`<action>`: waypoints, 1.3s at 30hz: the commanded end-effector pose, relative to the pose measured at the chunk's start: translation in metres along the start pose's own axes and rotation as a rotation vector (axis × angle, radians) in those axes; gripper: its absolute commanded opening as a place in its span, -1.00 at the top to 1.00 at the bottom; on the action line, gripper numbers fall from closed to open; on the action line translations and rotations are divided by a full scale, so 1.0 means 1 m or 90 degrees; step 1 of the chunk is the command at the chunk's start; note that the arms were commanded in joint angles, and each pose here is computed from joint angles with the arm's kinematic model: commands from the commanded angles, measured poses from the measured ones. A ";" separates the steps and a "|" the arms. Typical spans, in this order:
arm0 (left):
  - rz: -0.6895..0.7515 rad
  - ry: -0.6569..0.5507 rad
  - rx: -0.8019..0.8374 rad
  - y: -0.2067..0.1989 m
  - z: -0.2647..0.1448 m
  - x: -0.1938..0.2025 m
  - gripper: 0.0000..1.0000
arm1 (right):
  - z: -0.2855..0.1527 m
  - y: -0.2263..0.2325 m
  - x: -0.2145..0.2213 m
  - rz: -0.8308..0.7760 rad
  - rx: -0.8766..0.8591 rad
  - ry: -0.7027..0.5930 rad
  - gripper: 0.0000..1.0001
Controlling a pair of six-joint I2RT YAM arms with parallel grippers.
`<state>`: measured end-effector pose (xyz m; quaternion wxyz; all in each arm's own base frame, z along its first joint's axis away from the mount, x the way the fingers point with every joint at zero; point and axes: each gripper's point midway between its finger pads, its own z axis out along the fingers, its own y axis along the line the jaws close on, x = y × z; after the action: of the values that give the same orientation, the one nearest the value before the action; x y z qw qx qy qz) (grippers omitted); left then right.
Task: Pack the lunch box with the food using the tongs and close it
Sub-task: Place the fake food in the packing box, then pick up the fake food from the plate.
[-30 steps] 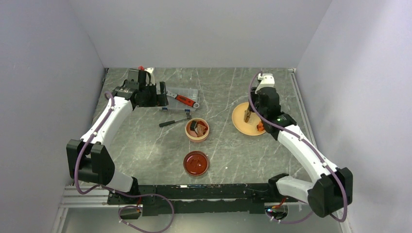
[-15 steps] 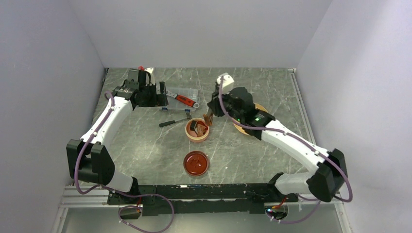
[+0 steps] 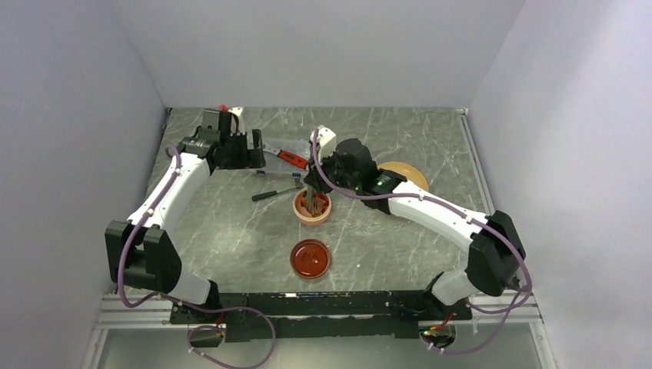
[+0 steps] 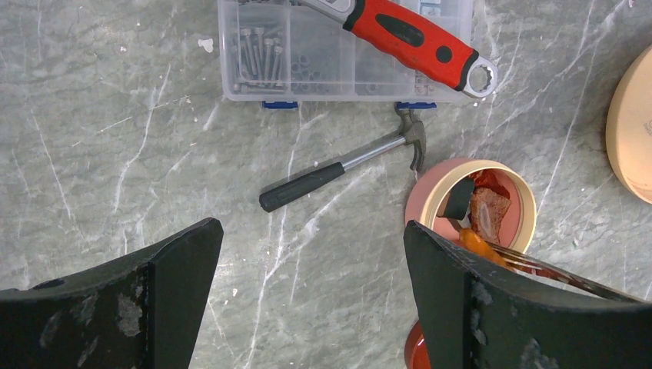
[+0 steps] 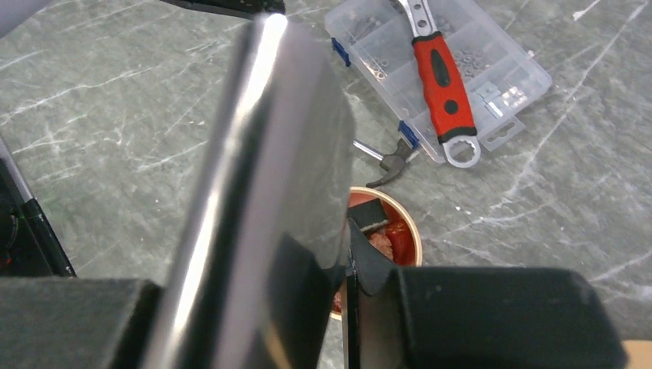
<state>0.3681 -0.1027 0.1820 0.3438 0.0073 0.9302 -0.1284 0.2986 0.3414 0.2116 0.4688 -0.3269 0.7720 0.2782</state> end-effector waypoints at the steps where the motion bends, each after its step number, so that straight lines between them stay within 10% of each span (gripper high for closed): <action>1: 0.010 -0.037 0.004 -0.001 -0.008 -0.013 -0.87 | 0.004 0.016 -0.044 -0.027 -0.038 -0.075 0.73; 20: 0.011 -0.037 0.006 -0.002 -0.009 -0.014 -0.88 | 0.014 0.017 -0.044 -0.032 -0.026 -0.064 0.13; 30: 0.010 -0.047 0.002 -0.001 -0.012 -0.016 -0.88 | -0.004 0.019 -0.061 -0.022 -0.018 -0.095 0.18; 39: 0.008 -0.058 0.007 -0.003 -0.015 -0.018 -0.88 | -0.077 -0.033 -0.070 0.067 0.205 -0.110 0.27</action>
<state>0.3670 -0.1023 0.1873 0.3511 0.0075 0.9273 -0.1293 0.2990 0.3286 0.2517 0.5068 -0.2823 0.7754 0.2496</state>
